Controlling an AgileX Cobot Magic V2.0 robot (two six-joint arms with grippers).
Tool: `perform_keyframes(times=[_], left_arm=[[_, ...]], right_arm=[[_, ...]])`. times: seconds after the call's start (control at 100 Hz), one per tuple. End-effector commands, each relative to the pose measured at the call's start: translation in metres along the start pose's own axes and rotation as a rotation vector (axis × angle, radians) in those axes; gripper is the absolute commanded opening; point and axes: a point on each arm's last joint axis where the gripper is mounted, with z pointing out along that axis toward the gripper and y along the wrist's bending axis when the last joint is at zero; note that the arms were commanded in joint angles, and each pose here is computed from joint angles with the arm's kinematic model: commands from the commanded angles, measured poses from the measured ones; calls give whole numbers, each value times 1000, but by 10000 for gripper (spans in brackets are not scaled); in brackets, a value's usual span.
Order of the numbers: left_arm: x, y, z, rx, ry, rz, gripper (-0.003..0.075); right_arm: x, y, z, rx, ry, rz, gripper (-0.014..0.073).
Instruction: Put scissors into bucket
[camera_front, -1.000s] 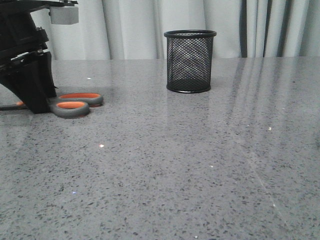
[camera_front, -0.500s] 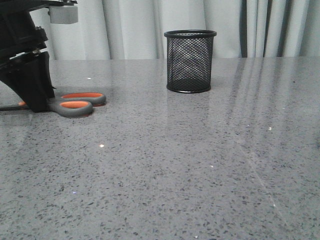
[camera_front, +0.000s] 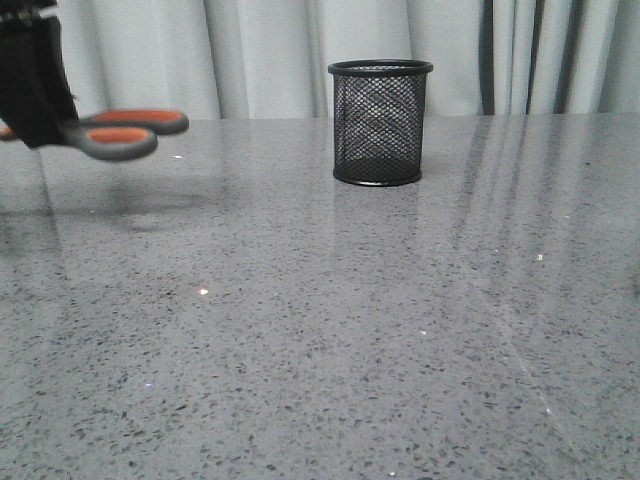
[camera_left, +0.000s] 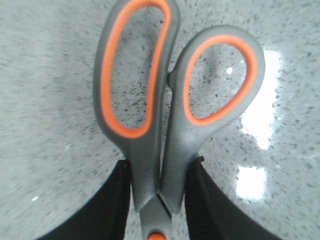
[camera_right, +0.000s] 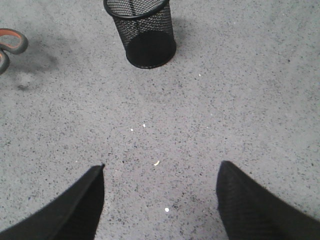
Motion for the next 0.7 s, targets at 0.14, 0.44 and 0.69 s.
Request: perform_keyframes(times=[0.14, 0.44, 0.69], left_arm=[[-12, -29, -68, -124, -83, 25, -8], [-29, -59, -118, -223, -243, -19, -8], [-75, -78, -147, -258, -365, 57, -8]], right_arm=[[-21, 6, -7, -57, -160, 70, 433], [-32, 23, -13, -258, -272, 155, 433], [-37, 30, -16, -356, -320, 211, 433]])
